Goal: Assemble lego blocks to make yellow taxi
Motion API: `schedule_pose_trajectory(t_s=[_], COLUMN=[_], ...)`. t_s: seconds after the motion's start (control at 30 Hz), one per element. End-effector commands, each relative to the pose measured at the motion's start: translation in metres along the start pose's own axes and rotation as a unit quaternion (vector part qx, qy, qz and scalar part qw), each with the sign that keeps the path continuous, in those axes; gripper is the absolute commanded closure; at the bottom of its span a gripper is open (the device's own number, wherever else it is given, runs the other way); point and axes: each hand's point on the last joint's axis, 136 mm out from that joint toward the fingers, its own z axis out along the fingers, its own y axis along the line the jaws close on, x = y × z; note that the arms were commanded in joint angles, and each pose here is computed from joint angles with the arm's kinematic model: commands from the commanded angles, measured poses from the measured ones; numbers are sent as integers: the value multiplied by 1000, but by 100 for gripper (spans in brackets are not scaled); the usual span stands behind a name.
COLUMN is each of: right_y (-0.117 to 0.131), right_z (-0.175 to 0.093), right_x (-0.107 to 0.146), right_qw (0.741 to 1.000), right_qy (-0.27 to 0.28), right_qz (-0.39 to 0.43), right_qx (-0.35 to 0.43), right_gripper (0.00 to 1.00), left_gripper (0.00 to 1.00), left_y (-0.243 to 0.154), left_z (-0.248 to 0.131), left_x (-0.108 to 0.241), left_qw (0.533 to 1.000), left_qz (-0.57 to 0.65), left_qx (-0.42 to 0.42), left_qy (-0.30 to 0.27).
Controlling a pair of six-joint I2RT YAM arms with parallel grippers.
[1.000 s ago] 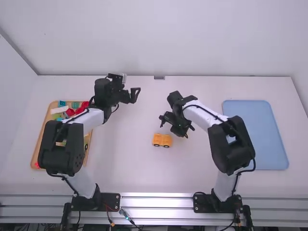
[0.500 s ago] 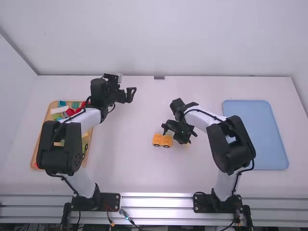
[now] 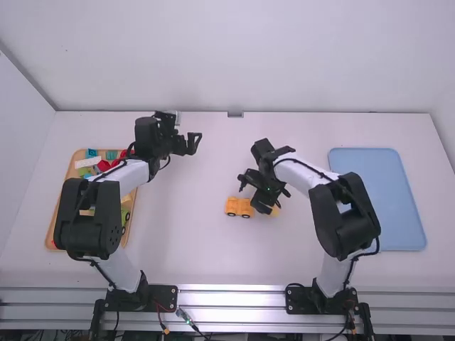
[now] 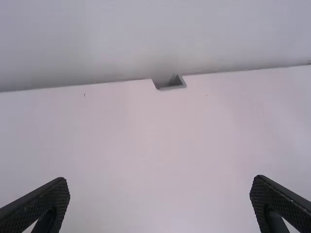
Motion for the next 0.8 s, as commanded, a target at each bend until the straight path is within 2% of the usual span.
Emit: schedule_pose_trajectory(t_s=[0.0,0.07,0.1,0.17,0.2,0.3,0.47,0.77], right_y=[-9,0,1,8,8,2,9,26], right_z=[-46,-60,-61,-65,-64,-47,-37,-20], right_x=[-17,-23,-23,-23,-21,-3,-4,5], right_qw=[996,988,987,975,973,970,956,949], right_qy=[-85,-151,-157,-213,-224,-242,-290,-308], right_qz=[4,-29,-33,-56,-56,-33,-33,-45], right_qx=[23,3,1,-14,-14,-9,-23,-46], right_gripper=[2,1,1,1,1,1,1,0], left_gripper=[1,1,1,1,1,1,1,1], left_y=[-23,-55,-58,-83,-87,-109,-135,-161], left_z=[0,-7,-8,-20,-22,-39,-51,-31], left_x=[7,12,13,22,25,53,89,137], left_qw=[996,976,973,943,936,888,827,802], left_qz=[59,146,153,220,232,310,392,383], left_qx=[69,164,172,250,265,339,402,459], left_qy=[6,-4,-5,-17,-19,-24,-32,-11])
